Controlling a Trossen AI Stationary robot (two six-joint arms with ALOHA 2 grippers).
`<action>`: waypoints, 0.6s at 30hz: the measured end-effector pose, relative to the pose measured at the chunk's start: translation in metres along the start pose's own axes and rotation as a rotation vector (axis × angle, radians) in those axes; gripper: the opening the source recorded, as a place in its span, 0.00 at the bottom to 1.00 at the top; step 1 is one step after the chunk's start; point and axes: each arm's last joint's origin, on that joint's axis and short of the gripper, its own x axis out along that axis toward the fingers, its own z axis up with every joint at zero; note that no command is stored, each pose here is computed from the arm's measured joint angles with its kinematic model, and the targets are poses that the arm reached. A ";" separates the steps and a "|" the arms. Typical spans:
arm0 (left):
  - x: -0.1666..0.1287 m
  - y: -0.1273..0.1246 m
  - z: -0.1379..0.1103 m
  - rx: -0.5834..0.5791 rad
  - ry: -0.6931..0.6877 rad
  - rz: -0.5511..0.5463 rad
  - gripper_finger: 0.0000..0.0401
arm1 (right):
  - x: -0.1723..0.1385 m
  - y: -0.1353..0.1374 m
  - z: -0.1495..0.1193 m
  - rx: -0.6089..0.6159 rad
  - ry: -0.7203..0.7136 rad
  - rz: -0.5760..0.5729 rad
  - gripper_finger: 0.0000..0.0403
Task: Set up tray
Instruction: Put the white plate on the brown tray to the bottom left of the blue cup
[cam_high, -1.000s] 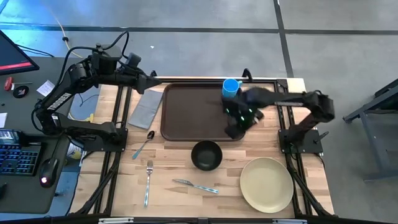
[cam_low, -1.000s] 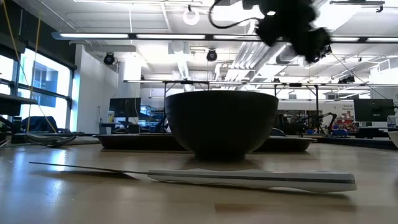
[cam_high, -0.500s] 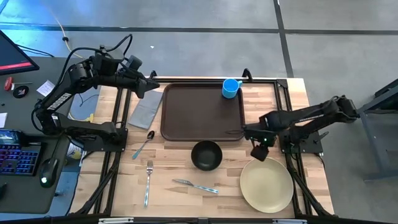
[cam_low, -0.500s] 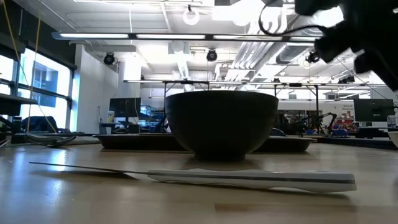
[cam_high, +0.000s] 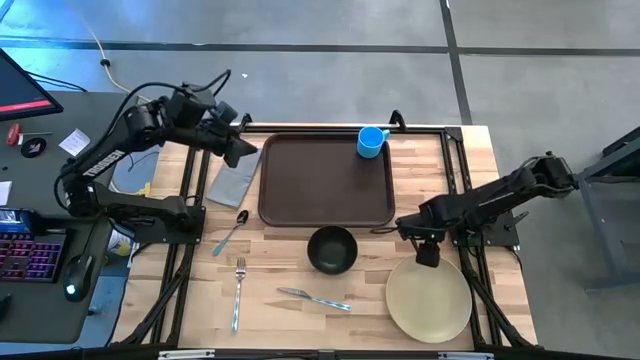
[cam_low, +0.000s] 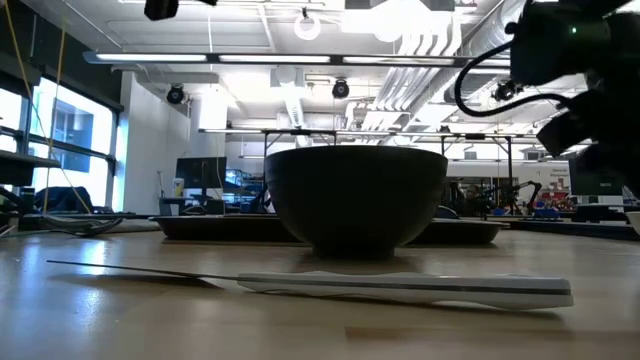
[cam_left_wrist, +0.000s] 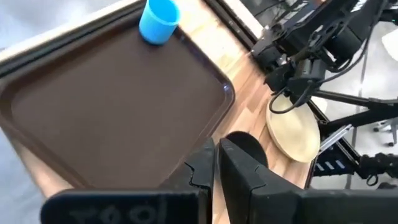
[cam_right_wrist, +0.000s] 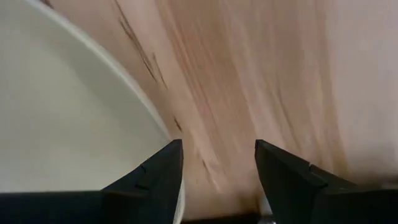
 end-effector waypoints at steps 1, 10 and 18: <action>0.002 0.001 -0.001 -0.017 0.009 0.004 0.14 | 0.003 0.000 0.001 -0.006 -0.007 0.027 0.48; 0.009 0.002 -0.005 -0.147 0.053 -0.031 0.14 | -0.003 -0.004 -0.004 -0.032 0.034 -0.077 0.48; 0.012 -0.009 -0.008 -0.117 0.046 -0.058 0.14 | -0.021 0.015 -0.004 -0.072 -0.110 0.153 0.48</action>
